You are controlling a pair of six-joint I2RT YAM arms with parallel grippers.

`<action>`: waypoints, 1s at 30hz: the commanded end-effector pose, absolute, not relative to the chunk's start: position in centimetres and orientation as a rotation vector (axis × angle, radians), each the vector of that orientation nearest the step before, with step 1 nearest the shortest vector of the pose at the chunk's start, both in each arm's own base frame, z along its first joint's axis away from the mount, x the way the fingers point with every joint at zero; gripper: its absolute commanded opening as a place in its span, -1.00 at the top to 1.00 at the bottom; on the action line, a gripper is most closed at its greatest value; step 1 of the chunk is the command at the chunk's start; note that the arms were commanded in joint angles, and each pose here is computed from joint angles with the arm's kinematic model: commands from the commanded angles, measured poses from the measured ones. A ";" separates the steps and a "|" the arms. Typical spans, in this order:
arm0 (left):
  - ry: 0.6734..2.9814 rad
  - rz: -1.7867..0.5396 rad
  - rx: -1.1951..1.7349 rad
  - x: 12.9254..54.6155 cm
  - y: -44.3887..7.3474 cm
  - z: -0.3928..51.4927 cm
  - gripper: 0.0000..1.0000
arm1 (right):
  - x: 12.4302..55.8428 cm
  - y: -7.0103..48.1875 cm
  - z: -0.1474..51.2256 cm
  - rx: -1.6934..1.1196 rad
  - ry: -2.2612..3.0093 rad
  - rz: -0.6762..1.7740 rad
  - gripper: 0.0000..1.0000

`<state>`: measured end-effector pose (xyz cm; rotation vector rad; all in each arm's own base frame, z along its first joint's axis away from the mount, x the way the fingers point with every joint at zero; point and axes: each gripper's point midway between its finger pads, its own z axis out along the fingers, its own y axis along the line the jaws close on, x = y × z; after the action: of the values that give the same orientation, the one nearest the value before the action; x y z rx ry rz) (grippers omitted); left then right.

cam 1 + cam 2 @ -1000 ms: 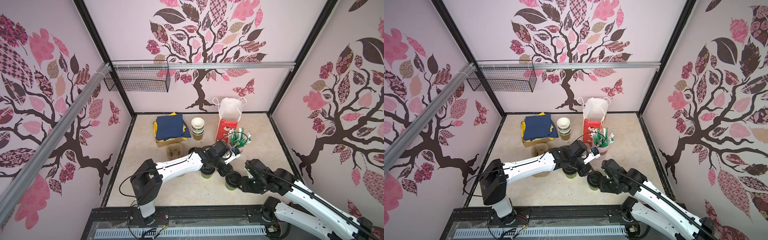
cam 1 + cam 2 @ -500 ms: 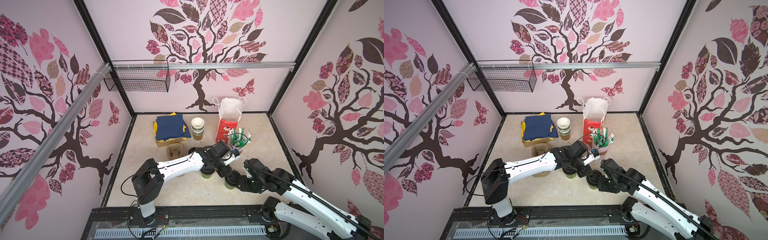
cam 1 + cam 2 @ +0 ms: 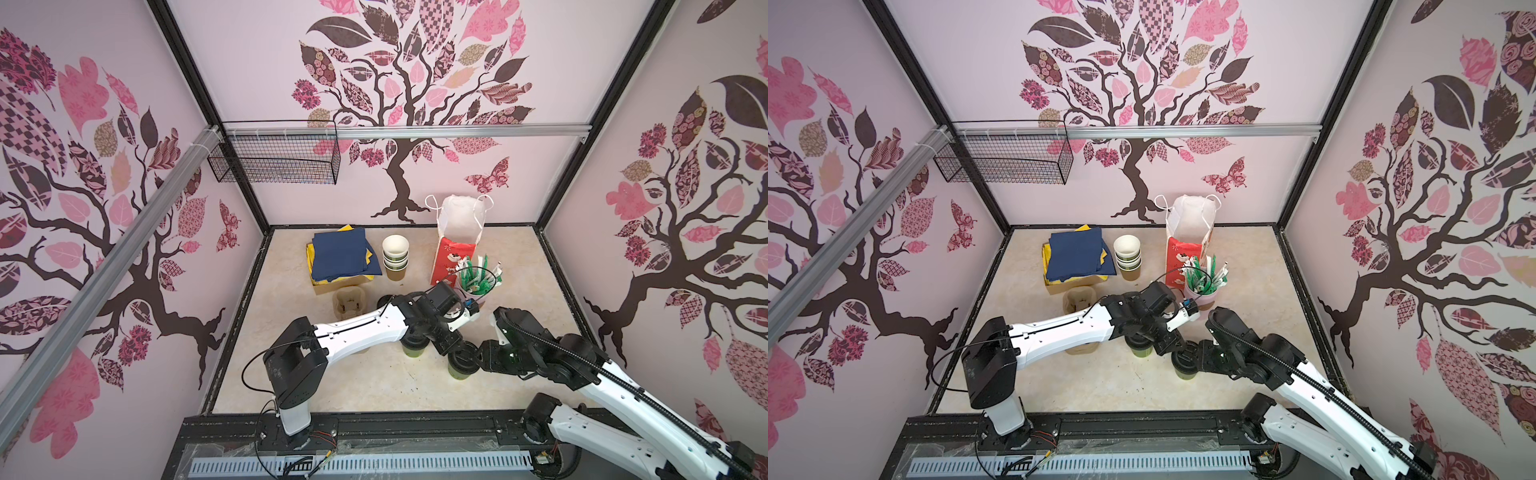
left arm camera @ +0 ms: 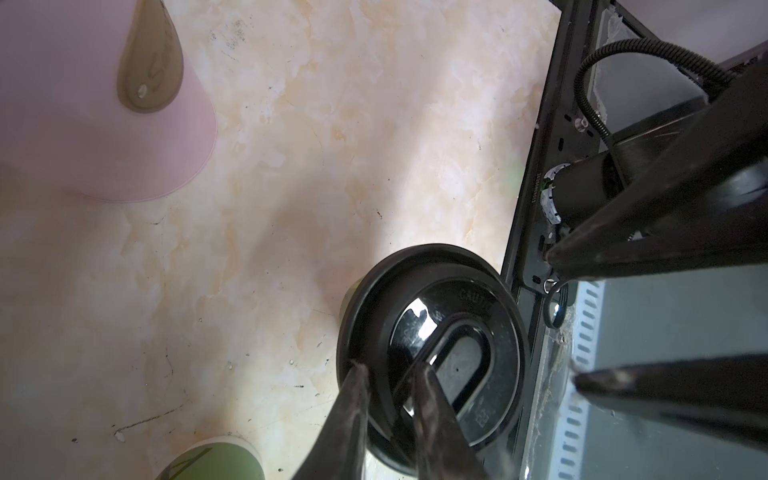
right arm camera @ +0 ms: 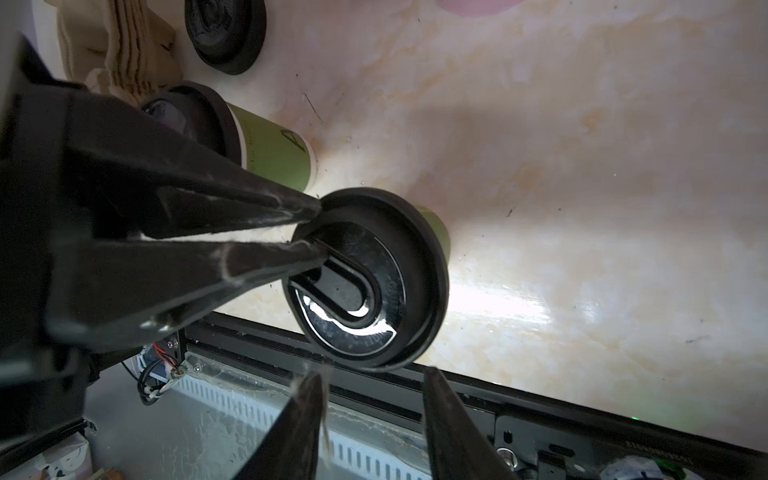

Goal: Pack the takeout coffee
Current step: 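Lower both grippers onto the black lids of the two green cups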

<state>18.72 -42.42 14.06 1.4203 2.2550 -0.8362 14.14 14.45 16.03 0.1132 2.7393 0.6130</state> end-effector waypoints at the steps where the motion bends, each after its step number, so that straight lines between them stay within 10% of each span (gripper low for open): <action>1: 2.225 -0.857 1.424 19.3 -43.5 15.0 0.55 | 14.5 13.8 15.5 0.258 2.764 0.560 0.16; 30: 2.266 -0.788 1.462 19.3 -42.7 13.5 0.62 | 13.7 12.8 12.5 0.309 2.861 0.533 0.50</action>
<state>18.74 -42.60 14.05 1.4447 2.2502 -0.8326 14.70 14.15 12.85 0.1924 2.8048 0.6060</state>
